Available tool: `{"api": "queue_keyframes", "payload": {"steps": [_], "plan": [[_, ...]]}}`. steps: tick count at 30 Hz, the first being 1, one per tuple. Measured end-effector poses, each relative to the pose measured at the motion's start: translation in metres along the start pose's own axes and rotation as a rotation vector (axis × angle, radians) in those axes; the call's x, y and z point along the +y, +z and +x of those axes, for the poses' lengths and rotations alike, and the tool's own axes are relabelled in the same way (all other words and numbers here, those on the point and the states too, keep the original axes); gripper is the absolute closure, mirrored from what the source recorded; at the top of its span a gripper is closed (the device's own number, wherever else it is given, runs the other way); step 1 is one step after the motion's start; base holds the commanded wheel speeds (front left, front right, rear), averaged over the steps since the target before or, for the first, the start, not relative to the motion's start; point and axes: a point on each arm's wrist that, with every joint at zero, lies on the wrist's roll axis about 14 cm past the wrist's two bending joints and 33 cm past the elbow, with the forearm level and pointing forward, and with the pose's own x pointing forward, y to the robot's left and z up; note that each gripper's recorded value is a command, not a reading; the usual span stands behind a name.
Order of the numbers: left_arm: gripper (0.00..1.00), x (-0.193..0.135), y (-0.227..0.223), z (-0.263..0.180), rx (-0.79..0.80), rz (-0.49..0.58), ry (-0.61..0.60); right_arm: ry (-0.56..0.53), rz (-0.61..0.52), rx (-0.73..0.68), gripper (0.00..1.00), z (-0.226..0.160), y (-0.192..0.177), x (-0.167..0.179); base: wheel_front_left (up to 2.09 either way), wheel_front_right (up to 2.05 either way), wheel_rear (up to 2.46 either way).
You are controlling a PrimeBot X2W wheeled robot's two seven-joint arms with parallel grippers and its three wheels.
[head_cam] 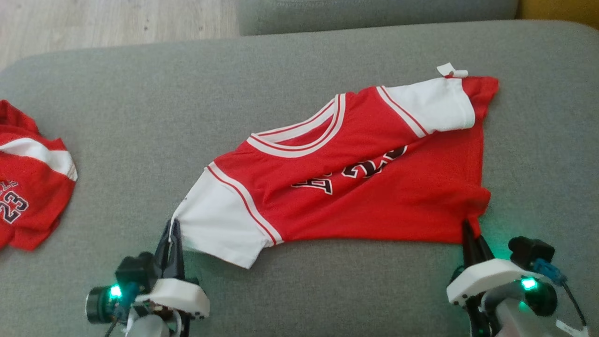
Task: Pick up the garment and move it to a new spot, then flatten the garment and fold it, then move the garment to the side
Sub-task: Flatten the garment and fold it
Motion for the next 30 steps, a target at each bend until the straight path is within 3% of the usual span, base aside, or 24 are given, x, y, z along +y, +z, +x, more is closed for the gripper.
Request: {"api": "queue_keyframes", "payload": {"steps": [7, 14, 20, 24, 30], "plan": [[1.0, -0.001, 0.062, 0.0, -0.192, -0.04, -0.009, 0.112, 0.056, -0.153, 1.0, -0.001, 0.049, 0.039, 0.0, 0.0, 0.0], [1.0, -0.002, 0.214, -0.015, -0.609, 0.005, -0.057, 0.287, 0.123, -0.536, 1.0, -0.023, 0.193, 0.076, 0.0, 0.0, 0.0], [1.0, -0.01, 0.336, -0.057, -0.923, 0.099, -0.108, 0.446, 0.131, -0.83, 1.0, -0.072, 0.323, 0.106, 0.0, 0.0, 0.0], [1.0, -0.017, 0.376, -0.069, -0.982, 0.196, -0.132, 0.519, 0.101, -0.878, 1.0, -0.089, 0.368, 0.126, 0.0, 0.0, 0.0], [1.0, -0.02, 0.371, -0.036, -0.872, 0.243, -0.143, 0.523, 0.05, -0.814, 1.0, -0.063, 0.378, 0.141, 0.0, 0.0, 0.0]]}}
